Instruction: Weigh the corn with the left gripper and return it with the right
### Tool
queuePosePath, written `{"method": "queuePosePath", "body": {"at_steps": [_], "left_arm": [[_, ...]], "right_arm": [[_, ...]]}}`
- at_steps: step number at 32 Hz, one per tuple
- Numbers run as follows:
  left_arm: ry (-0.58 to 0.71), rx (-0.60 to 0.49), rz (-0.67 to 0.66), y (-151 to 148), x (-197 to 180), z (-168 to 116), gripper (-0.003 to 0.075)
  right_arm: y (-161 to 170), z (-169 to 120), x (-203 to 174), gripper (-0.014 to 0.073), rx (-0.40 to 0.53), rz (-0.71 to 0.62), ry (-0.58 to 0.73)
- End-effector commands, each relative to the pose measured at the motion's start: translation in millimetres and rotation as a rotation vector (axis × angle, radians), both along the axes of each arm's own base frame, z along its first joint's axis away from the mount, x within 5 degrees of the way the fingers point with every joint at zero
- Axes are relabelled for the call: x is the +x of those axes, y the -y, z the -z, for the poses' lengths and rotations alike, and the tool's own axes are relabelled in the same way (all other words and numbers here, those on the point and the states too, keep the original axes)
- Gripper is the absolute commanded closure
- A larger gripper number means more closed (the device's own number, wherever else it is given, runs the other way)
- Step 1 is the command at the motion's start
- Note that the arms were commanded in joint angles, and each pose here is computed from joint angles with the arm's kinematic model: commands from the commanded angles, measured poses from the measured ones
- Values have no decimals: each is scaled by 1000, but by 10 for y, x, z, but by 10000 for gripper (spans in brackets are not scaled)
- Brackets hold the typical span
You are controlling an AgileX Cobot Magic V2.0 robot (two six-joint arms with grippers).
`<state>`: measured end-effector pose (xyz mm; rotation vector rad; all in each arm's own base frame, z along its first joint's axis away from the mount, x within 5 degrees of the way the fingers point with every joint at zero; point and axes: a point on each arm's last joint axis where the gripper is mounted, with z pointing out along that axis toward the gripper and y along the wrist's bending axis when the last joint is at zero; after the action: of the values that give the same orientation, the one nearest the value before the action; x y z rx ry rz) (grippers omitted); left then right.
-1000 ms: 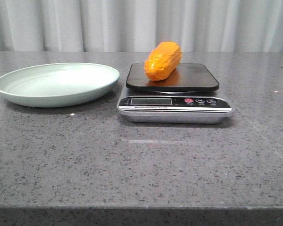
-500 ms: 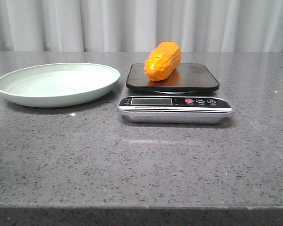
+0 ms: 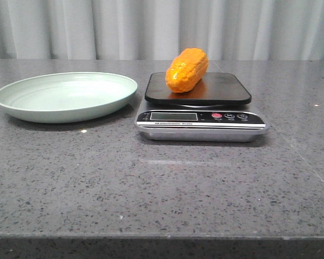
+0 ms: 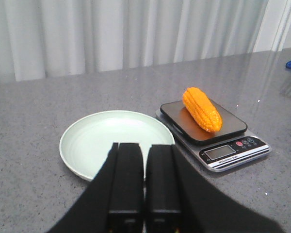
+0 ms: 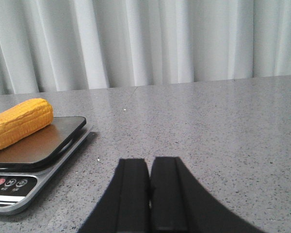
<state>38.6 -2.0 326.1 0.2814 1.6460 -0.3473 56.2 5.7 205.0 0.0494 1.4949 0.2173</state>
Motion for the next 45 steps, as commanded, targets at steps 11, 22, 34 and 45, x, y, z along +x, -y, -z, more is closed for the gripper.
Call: {"method": "queuePosePath", "body": {"at_steps": [11, 22, 34, 45], "left_arm": [[290, -79, 84, -56, -207, 91, 594], [278, -73, 86, -43, -190, 132, 594], [277, -74, 87, -40, -188, 136, 594], [276, -73, 86, -41, -187, 138, 594]], "right_arm": [[9, -114, -27, 446, -2, 11, 108], [14, -211, -51, 446, 6, 15, 216], [10, -943, -85, 446, -19, 8, 119], [-6, -1066, 67, 446, -30, 6, 13]]}}
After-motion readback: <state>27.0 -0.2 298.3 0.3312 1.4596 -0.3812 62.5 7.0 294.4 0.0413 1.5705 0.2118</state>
